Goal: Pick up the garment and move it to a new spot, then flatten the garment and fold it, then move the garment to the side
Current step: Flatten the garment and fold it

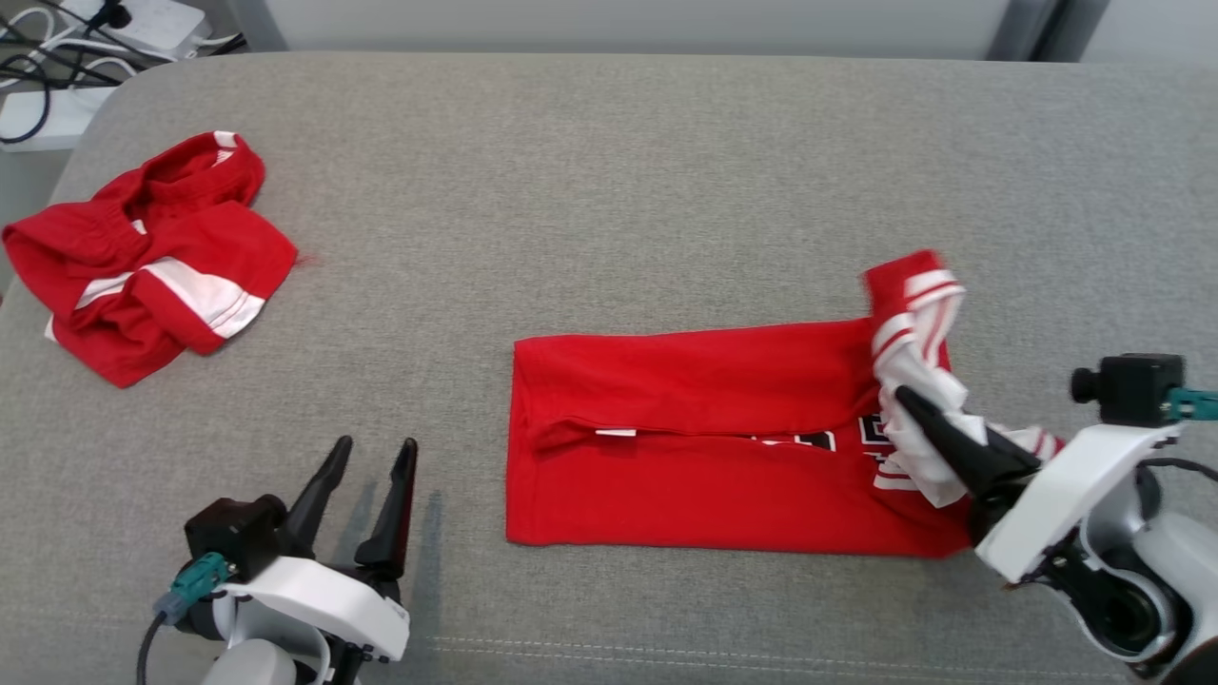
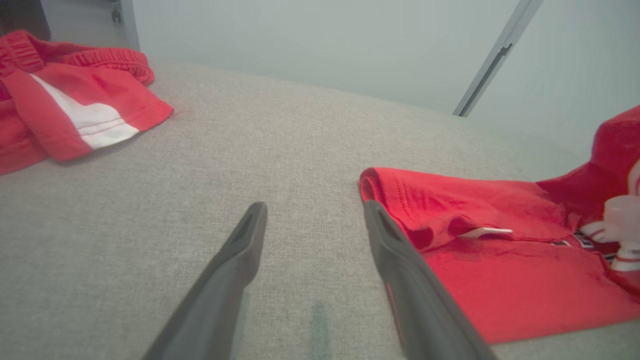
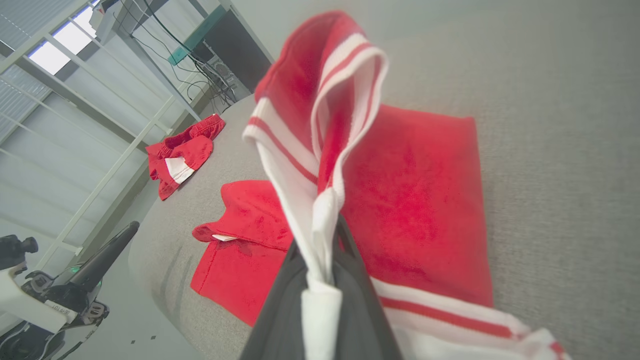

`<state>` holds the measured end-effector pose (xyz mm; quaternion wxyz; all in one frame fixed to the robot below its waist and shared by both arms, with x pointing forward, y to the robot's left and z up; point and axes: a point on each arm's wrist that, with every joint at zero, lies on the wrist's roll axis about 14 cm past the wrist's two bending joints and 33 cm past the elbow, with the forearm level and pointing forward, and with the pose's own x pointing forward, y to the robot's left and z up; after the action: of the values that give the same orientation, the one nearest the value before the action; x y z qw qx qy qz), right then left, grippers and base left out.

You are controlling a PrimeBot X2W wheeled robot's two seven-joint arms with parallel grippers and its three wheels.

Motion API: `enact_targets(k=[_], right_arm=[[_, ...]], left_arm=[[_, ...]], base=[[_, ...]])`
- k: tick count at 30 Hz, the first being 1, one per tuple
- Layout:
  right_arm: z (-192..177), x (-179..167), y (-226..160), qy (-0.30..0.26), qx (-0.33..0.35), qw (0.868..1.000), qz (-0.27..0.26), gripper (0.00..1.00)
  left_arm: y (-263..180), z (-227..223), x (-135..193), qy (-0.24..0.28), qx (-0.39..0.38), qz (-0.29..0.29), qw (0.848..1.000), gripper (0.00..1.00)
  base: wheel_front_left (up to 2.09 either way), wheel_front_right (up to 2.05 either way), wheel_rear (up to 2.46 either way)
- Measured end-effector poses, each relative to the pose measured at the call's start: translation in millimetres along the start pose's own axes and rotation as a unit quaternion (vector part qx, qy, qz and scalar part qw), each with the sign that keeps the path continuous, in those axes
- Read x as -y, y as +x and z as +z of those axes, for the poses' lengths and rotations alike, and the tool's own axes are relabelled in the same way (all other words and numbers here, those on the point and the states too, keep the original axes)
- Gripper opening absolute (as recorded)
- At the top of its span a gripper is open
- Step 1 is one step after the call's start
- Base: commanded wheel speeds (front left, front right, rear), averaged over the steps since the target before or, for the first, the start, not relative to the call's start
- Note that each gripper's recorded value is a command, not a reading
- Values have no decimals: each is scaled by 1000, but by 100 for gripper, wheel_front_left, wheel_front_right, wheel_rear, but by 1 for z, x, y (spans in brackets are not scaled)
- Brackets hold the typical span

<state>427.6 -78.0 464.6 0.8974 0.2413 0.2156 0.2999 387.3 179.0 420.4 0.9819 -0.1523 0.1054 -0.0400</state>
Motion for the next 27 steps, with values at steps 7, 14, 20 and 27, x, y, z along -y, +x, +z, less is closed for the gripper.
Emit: enact_targets(k=[7, 14, 20, 27], right_arm=[[-15, -60, 46, -11, -46, 995, 87, 0], [-43, -96, 88, -26, -94, 987, 130, 0], [-65, -111, 105, -35, -126, 980, 147, 0], [-74, -117, 120, -45, -137, 979, 147, 100]], left_arm=[[-13, -2, -5, -8, 1, 16, 1000, 100], [-32, 0, -19, -22, 11, 52, 998, 100], [-48, 4, -35, -28, 22, 86, 996, 100], [-58, 7, -46, -28, 28, 107, 993, 100]], base=[[0, 0, 0], [0, 0, 0], [0, 0, 0], [0, 0, 0]])
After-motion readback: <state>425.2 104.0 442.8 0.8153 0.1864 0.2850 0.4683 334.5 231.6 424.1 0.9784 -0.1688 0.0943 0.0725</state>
